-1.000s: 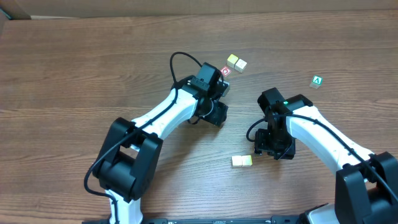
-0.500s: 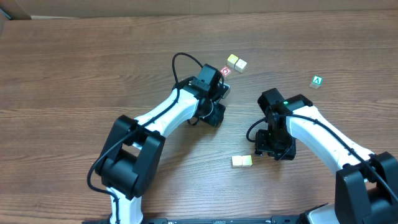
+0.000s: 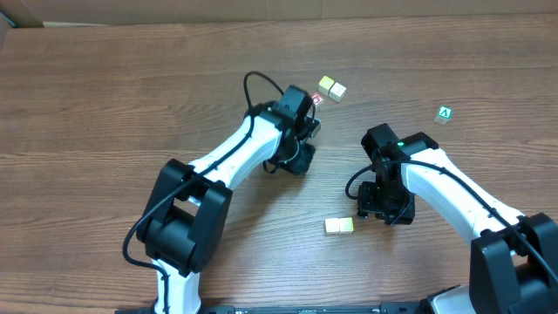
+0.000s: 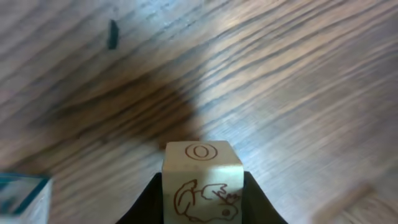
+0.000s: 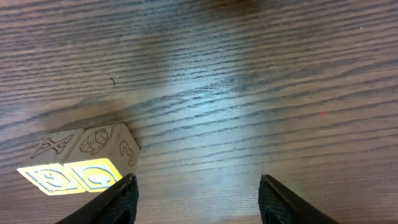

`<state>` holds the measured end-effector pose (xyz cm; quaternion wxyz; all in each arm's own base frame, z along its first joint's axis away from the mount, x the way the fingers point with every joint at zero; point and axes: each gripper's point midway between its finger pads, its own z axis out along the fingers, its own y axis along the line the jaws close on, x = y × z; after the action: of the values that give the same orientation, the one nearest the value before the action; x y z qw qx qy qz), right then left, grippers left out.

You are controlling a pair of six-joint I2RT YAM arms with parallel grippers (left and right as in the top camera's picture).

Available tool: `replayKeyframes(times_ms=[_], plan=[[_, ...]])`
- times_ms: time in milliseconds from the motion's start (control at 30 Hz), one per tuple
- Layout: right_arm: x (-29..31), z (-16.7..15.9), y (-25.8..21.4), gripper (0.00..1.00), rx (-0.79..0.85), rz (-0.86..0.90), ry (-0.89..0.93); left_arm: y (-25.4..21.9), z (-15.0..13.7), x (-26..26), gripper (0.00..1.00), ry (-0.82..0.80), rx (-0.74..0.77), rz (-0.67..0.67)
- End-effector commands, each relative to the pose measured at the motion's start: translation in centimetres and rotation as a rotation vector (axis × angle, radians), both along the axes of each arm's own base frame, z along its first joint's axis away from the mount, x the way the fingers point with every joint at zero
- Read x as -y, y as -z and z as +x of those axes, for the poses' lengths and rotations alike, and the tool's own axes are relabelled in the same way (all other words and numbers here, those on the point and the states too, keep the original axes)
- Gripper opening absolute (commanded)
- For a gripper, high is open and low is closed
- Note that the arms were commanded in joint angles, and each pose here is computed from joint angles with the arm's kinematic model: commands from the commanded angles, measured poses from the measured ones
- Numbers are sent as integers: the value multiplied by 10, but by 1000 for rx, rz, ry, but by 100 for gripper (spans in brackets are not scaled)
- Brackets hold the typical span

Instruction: Flip 5 blocks

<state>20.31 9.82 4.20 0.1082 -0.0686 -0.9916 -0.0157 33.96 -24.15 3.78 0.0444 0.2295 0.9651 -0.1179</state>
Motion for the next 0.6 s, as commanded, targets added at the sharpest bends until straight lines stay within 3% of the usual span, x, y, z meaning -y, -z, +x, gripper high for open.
replayKeyframes(times_ms=[0,267,567], plan=[[1,-1,1,63,-3,0,1,-27,17,-4,6,-83,32,43],[1,-1,1,63,-2,0,1,-29,-25,-49,5,-209,-119,262],[1,-1,1,63,-1,1,0,-10,-86,-54,5,-325,-146,276]])
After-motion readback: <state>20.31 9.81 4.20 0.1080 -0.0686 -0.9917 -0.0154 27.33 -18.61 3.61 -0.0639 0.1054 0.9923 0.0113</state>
